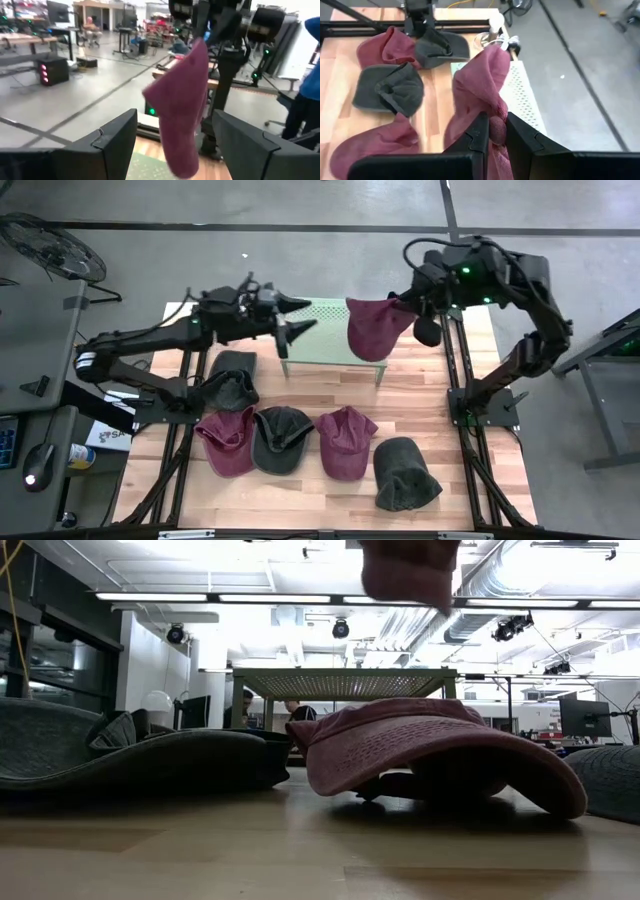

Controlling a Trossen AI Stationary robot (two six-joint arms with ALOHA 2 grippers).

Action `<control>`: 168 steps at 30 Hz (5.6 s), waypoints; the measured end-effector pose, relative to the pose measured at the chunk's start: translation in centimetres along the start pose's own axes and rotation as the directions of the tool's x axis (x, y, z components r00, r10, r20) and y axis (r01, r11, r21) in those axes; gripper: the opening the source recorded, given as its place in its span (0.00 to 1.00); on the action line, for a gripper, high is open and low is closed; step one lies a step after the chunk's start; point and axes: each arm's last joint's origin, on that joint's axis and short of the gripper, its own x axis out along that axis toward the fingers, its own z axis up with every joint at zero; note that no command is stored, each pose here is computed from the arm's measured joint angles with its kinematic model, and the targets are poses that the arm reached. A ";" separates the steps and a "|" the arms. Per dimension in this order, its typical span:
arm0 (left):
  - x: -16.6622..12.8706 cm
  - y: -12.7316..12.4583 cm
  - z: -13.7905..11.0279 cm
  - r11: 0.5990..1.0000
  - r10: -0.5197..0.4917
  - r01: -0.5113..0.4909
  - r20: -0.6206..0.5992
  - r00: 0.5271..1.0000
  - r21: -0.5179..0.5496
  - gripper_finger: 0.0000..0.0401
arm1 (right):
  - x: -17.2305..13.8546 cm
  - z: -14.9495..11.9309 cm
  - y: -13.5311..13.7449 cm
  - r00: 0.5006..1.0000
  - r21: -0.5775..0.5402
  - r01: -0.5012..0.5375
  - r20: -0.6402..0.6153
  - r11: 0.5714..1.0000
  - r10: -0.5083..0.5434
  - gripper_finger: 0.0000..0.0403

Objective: Pick & Place hat
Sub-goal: Put the top dark red cap on the shelf, then put the bottom right black cap on the shelf

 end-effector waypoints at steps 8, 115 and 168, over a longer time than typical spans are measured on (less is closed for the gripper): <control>-2.2 0.2 0.9 0.999 0.042 -0.042 -0.013 0.999 -0.004 0.63 | 3.9 0.4 -1.5 0.996 0.023 -0.042 -0.082 0.999 0.043 0.09; -2.1 0.1 0.9 0.999 0.019 -0.019 -0.016 1.000 -0.036 0.63 | 20.0 -5.3 -11.7 0.921 -0.114 0.025 -0.383 0.993 -0.067 0.09; -2.1 0.1 0.4 0.999 -0.004 0.002 -0.062 0.998 -0.037 0.63 | 7.7 -4.9 -1.9 0.900 0.141 -0.021 -0.429 0.990 0.080 0.43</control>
